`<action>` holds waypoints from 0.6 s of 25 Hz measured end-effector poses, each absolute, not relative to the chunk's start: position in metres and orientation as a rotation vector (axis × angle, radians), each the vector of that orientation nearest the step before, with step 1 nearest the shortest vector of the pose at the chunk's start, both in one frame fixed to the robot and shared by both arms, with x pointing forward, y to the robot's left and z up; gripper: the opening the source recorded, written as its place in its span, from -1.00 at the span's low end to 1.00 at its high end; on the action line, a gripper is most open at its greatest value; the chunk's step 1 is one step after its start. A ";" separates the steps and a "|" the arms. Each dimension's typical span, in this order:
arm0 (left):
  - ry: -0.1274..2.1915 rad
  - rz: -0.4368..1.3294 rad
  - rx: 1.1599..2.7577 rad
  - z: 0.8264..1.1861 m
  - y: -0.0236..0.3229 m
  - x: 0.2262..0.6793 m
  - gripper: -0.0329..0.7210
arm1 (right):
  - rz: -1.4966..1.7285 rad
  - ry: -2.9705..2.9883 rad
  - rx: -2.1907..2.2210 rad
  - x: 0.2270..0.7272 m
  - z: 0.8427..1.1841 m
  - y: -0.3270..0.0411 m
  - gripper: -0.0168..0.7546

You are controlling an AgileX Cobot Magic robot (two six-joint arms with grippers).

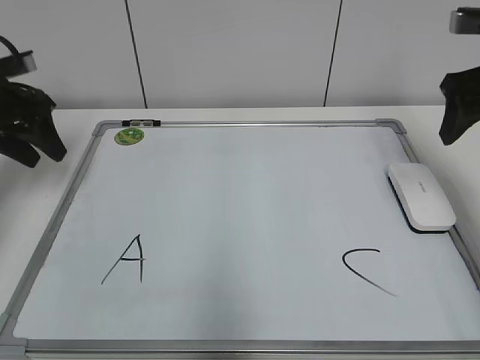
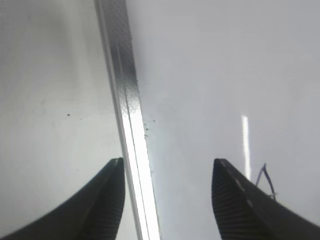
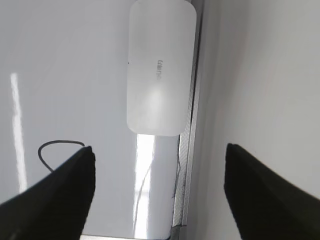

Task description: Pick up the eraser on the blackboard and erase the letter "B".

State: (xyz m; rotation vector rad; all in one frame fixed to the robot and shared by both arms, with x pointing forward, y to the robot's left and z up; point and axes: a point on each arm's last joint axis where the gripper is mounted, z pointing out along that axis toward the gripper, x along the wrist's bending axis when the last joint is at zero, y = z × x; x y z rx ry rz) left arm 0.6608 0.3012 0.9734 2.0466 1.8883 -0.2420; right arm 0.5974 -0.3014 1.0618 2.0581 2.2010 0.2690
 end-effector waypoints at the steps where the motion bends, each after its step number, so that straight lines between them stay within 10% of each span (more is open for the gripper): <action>1: 1.881 -0.231 2.041 0.985 0.301 0.658 0.17 | 0.278 2.196 2.052 0.594 1.067 -0.301 0.59; 15: 1.819 0.163 1.948 1.132 0.297 0.563 0.16 | 0.646 2.024 1.862 0.509 1.181 -0.293 0.58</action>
